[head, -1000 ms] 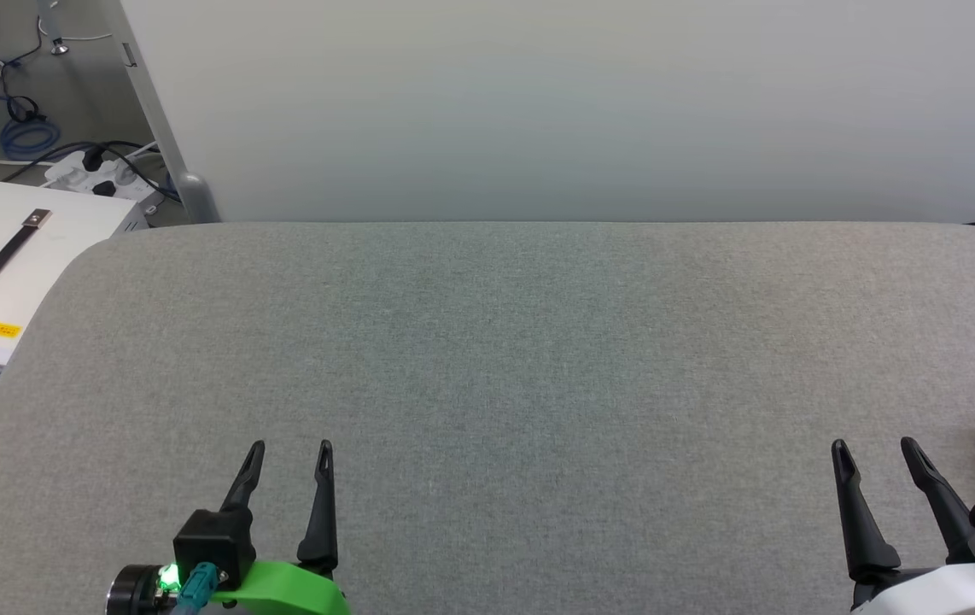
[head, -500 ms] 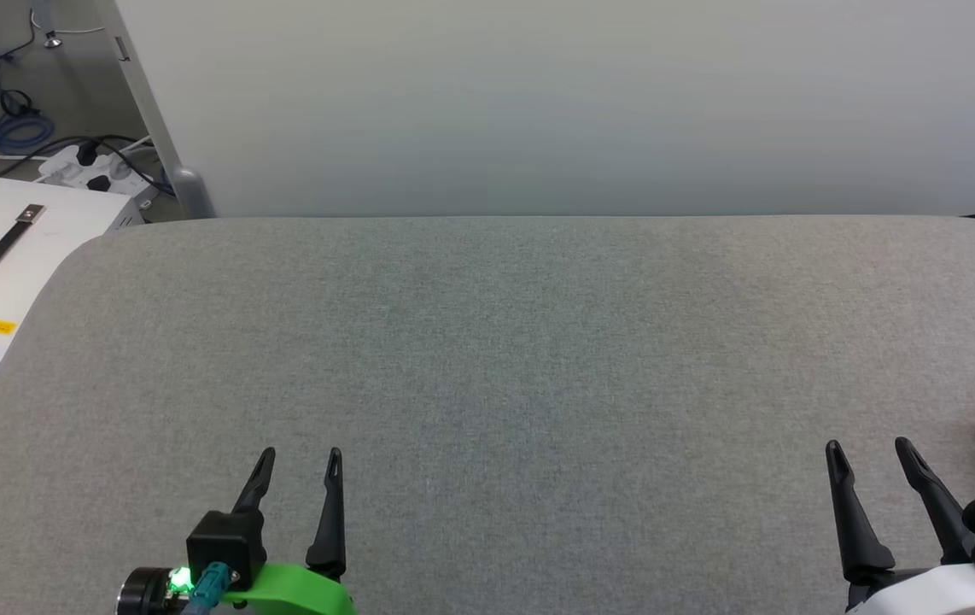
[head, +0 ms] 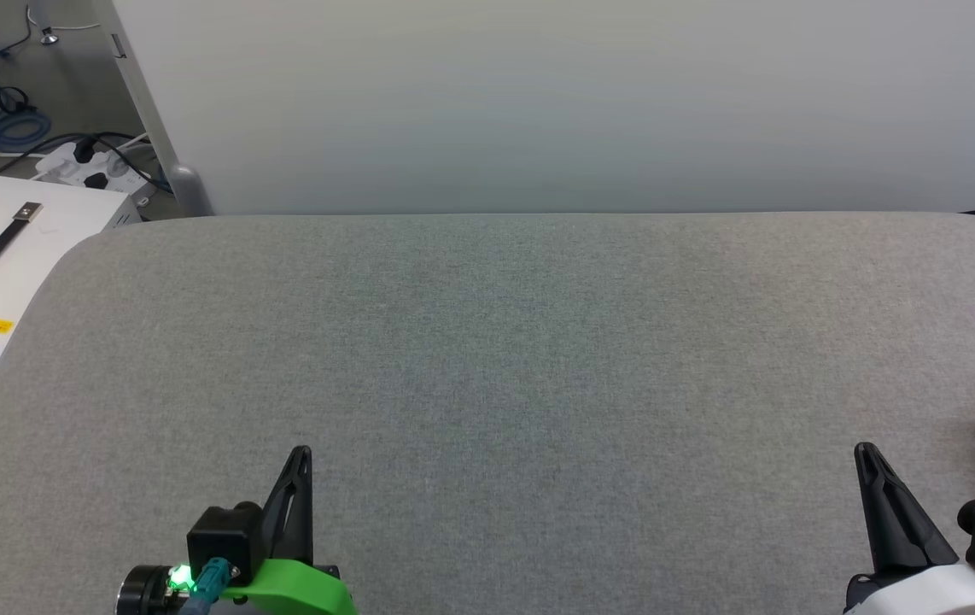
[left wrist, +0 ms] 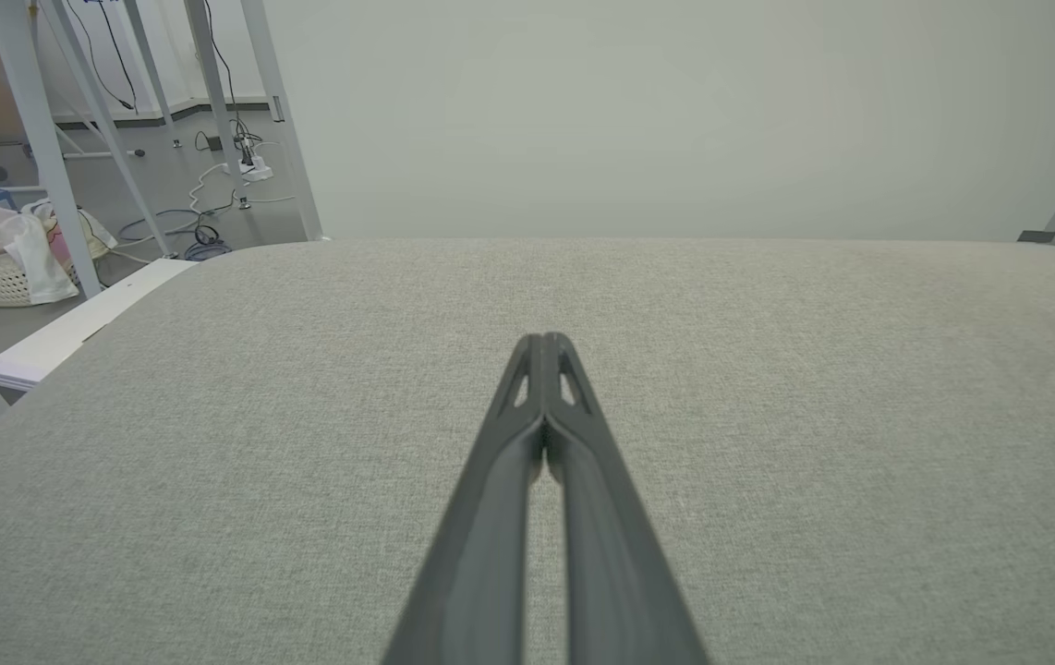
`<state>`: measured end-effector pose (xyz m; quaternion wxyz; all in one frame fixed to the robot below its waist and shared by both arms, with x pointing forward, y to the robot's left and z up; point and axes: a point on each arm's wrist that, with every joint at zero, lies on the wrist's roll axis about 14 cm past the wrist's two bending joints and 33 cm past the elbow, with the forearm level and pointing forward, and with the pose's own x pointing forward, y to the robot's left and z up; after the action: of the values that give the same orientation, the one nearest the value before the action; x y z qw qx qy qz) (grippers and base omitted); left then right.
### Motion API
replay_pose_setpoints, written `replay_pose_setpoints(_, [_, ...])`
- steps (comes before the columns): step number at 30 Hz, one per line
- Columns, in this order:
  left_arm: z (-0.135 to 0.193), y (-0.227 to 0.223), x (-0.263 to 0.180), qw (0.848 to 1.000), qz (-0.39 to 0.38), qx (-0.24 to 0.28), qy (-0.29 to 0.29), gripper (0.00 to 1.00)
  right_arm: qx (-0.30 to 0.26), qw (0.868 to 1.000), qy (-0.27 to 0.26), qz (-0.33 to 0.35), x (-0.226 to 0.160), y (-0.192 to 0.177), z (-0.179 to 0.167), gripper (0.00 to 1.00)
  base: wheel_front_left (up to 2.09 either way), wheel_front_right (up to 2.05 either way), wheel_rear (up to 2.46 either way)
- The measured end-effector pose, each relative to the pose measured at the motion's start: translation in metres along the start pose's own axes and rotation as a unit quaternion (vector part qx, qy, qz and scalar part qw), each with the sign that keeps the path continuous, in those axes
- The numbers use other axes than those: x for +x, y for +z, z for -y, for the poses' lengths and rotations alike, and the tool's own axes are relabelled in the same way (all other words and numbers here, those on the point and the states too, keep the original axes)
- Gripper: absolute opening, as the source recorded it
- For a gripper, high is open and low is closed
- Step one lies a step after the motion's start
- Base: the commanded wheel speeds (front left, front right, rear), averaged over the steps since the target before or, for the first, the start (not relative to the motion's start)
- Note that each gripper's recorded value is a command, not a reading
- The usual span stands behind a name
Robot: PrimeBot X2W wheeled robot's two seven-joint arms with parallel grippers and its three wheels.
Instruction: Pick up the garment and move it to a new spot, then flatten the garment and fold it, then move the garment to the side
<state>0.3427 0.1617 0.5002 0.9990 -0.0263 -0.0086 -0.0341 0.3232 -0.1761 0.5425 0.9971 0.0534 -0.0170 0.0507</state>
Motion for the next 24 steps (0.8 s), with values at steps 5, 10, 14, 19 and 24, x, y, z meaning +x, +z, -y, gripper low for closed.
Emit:
replay_pose_setpoints(5, [0.0008,0.0008,0.0012,1.000,0.000,0.000,-0.001,0.00,-0.004,1.000,0.000,-0.004,0.0012,-0.0024,-0.0001,0.00,0.00,0.00,0.00])
replay_pose_setpoints(10, [0.0002,0.0024,0.0025,1.000,0.000,0.001,-0.001,0.00,-0.008,1.000,0.001,-0.005,0.0034,-0.0031,-0.0004,0.00,0.00,0.00,0.00])
replay_pose_setpoints(14, [-0.0010,0.0040,0.0036,1.000,0.002,0.006,0.001,0.00,-0.011,1.000,0.001,-0.008,0.0043,-0.0051,-0.0005,0.00,0.00,0.00,0.00])
replay_pose_setpoints(19, [0.0006,0.0054,0.0049,1.000,0.002,0.006,0.000,0.00,-0.013,1.000,0.002,-0.007,0.0072,-0.0050,-0.0010,0.00,0.00,0.00,0.00])
replay_pose_setpoints(24, [-0.0007,0.0065,0.0061,1.000,0.002,0.006,0.002,0.00,-0.016,1.000,0.002,-0.011,0.0080,-0.0074,-0.0013,0.00,0.00,0.00,0.00])
